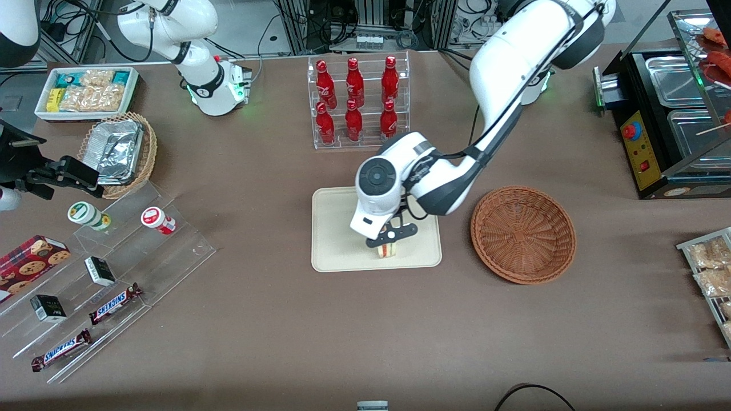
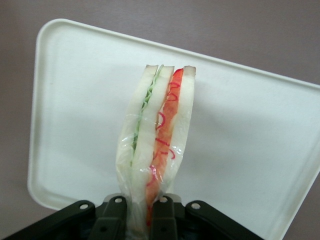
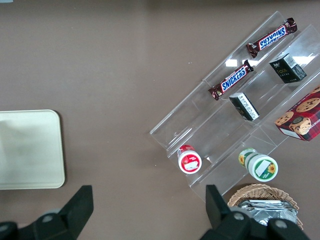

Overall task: Place sandwich from basket to tray
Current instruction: 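Lift the sandwich and carry it over the cream tray, then lower the sandwich onto the tray and open the left gripper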

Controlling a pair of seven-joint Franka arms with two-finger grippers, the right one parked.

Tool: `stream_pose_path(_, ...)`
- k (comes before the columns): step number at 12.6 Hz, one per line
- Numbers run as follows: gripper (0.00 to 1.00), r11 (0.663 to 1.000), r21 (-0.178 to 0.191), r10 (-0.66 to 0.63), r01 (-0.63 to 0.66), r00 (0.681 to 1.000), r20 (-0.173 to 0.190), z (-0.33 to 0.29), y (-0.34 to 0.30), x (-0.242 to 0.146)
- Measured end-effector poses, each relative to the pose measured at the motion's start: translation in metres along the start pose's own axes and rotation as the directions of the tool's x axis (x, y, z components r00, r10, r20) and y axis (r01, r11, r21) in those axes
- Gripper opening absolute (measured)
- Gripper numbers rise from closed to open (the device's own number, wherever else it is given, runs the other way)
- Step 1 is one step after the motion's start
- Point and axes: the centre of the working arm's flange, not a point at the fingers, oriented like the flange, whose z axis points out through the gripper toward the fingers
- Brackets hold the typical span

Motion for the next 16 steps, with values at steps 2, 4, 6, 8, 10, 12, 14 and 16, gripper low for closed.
stream_pose_path(2,0.15,1.000,0.005,-0.006,0.006,1.000,-0.006,0.012,0.012,-0.007)
stream_pose_path(4,0.15,1.000,0.011,-0.002,0.002,1.000,0.001,0.021,0.016,-0.010)
stream_pose_path(6,0.15,1.000,0.017,-0.001,0.001,1.000,0.006,0.026,0.017,-0.011)
stream_pose_path(8,0.15,1.000,0.021,0.000,0.000,1.000,0.009,0.027,0.017,-0.013)
stream_pose_path(10,0.15,0.999,0.032,0.008,-0.009,1.000,0.015,0.031,0.018,-0.019)
stream_pose_path(12,0.15,0.999,0.045,0.024,-0.025,0.999,0.023,0.040,0.023,-0.033)
stream_pose_path(14,0.15,0.998,0.051,0.026,-0.028,0.999,0.026,0.044,0.026,-0.039)
stream_pose_path(16,0.19,0.998,0.052,0.024,-0.025,0.999,0.027,0.045,0.026,-0.039)
